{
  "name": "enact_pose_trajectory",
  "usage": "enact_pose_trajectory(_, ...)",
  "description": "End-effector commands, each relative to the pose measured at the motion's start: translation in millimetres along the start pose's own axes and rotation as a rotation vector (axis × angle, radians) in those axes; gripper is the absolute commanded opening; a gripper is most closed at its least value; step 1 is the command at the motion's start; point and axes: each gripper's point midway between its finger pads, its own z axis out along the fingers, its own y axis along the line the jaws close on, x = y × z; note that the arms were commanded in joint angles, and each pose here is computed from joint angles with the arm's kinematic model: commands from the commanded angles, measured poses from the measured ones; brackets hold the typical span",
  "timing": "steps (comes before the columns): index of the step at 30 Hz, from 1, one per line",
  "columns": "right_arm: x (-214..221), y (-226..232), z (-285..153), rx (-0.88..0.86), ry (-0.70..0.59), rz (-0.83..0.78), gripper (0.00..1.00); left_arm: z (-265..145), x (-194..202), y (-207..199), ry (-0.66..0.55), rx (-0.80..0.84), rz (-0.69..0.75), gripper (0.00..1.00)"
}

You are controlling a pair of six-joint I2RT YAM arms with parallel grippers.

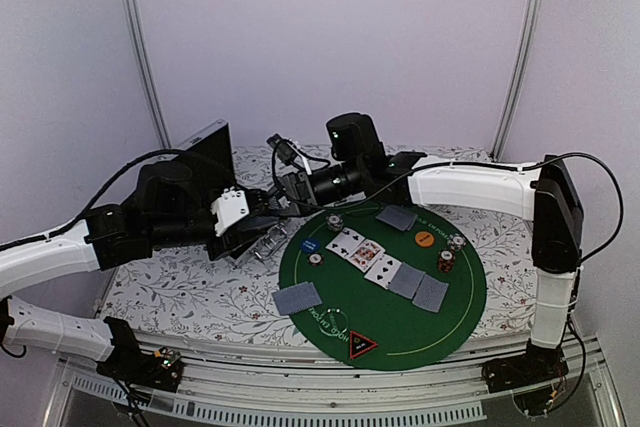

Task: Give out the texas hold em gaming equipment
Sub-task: Pass from the left arm to the right

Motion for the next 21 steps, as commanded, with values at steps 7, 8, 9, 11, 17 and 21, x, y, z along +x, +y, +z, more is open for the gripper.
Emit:
enact_pose_trajectory(7, 11.3, -2.4, 11.1, -0.028, 0.07, 0.014, 0.13, 2.8, 0.8, -3.2, -0.001, -0.001, 0.006, 0.42)
enact_pose_trajectory(8, 10.9, -2.7, 8.9, -0.021, 0.067, 0.011, 0.07, 2.7, 1.5, -3.9, 0.0, 0.0, 0.006, 0.44)
enact_pose_trajectory(9, 10.3, -2.9, 5.9, -0.016, 0.065, 0.006, 0.04, 2.9, 2.5, -4.6, 0.001, 0.002, 0.006, 0.49)
enact_pose_trajectory(11, 10.2, -4.1, -0.1, -0.005, 0.058, 0.006, 0.02, 3.4, 3.7, -7.0, 0.002, 0.011, 0.002, 0.66)
enact_pose_trajectory(17, 12.3, -12.2, -11.1, 0.071, 0.04, 0.006, 0.02, 3.6, -1.3, -18.4, -0.024, 0.075, -0.01, 0.87)
enact_pose_trajectory(21, 24.5, -19.2, -18.0, 0.102, 0.056, 0.01, 0.02, 4.2, -2.4, -16.0, -0.022, 0.066, -0.018, 0.87)
